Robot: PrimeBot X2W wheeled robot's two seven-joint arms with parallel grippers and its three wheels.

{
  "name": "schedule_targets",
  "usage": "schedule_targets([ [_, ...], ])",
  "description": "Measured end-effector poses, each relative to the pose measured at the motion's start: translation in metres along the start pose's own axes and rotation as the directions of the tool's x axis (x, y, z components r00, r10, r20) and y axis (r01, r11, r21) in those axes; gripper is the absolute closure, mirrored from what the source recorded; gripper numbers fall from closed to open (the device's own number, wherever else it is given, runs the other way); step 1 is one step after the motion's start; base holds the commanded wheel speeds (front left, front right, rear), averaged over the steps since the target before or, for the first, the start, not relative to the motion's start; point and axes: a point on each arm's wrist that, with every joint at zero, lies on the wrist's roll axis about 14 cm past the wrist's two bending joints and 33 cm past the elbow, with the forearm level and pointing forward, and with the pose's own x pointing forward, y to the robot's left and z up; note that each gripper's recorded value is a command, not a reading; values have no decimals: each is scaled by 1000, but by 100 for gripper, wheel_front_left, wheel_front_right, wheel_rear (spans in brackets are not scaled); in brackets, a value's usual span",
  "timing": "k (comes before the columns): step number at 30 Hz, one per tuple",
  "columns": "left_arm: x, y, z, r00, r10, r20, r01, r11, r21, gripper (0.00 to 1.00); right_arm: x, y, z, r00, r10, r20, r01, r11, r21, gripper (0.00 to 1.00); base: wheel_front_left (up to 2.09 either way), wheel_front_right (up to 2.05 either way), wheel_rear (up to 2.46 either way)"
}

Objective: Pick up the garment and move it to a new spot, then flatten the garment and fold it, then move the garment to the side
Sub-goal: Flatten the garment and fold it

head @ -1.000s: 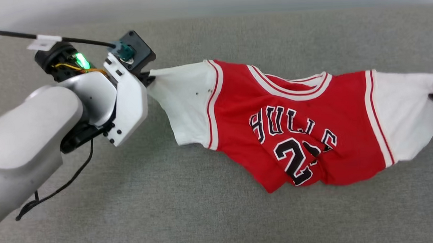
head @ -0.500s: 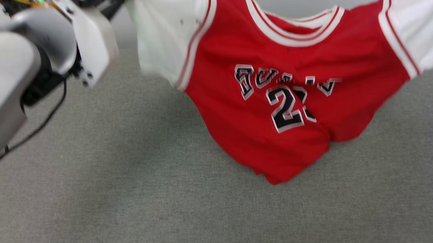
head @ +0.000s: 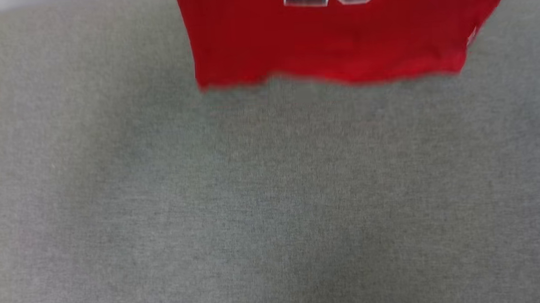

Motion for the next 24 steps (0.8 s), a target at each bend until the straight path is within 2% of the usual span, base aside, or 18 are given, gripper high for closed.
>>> schedule_targets([
  [4, 19, 17, -10, 998, 55, 16, -56, 998, 42, 100, 28, -6, 5, 998, -39, 41, 40, 998, -38, 100, 0, 0, 0],
  [10, 41, 41, -9, 990, 127, 65, -130, 991, 38, 100, 58, -22, 26, 985, -102, 139, 114, 990, -82, 100, 0, 0, 0],
  [13, 47, 44, -29, 990, 138, 42, -139, 990, 26, 100, 77, -13, 24, 983, -93, 157, 106, 992, -74, 100, 0, 0, 0],
  [19, 51, 24, -76, 994, 101, -33, -101, 995, -9, 100, 96, 16, -20, 996, -35, 81, 42, 995, -86, 100, 0, 0, 0],
  [24, 41, -17, -132, 991, 28, -132, -38, 996, -77, 100, 99, 51, -73, 999, 37, 6, -37, 997, -62, 100, 0, 0, 0],
])
